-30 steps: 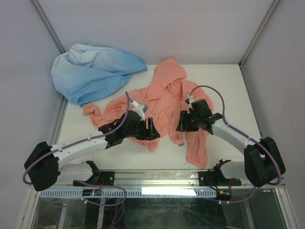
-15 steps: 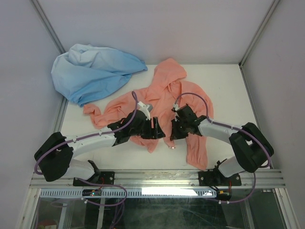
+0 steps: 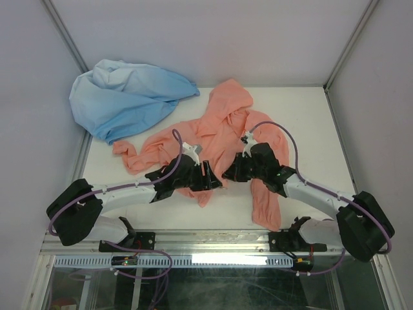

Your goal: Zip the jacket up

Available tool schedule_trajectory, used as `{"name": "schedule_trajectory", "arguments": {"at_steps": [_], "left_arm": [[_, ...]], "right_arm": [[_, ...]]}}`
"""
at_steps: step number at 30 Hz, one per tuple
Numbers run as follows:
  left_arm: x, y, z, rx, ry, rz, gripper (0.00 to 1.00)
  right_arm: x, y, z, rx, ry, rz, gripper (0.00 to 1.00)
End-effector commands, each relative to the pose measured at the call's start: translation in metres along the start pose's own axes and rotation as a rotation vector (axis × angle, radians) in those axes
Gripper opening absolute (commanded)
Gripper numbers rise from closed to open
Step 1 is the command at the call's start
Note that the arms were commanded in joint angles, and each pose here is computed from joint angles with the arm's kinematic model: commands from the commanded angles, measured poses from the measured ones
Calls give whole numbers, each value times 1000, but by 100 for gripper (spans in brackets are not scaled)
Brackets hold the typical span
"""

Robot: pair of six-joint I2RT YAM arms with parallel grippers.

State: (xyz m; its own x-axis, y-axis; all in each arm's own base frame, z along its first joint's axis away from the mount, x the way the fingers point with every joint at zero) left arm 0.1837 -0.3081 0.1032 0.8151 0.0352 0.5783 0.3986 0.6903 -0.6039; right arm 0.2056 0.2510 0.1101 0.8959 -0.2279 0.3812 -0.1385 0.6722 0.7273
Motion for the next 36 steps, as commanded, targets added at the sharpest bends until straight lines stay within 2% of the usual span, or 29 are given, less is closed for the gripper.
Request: {"name": "schedule_trajectory", "arguments": {"at_steps": [1, 8, 16, 23, 26, 31, 34, 36], "left_arm": [[26, -29, 0, -130, -123, 48, 56], [34, -37, 8, -255, -205, 95, 52], [30, -27, 7, -266, -205, 160, 52], [31, -27, 11, -336, -223, 195, 50], [30, -29, 13, -373, -230, 198, 41], [40, -42, 26, -480, -295, 168, 21], [44, -47, 34, -534, -314, 136, 3], [46, -48, 37, -540, -326, 117, 0]], "right_arm": [[8, 27, 8, 145, -66, -12, 0], [1, 29, 12, 215, -80, -34, 0], [2, 40, 18, 289, -98, -45, 0], [1, 42, 22, 307, -104, -48, 0], [2, 44, 24, 313, -114, -51, 0], [0, 38, 23, 294, -109, -48, 0], [-3, 32, 24, 260, -101, -52, 0], [-6, 31, 28, 247, -92, -57, 0]]}}
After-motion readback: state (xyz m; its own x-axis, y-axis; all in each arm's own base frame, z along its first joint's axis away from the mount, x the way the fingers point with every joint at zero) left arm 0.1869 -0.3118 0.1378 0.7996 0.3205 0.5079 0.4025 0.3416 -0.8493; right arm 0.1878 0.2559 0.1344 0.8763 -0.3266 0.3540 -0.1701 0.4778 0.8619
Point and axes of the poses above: each gripper's point midway between its finger pads, its own z axis back along the fingers, its own y axis along the line the jaws close on, x = y × z, the point moved 2 cm from there along z, back along the fingers, and after that the axes turned 11 degrees about -z, right-handed, at the moved point
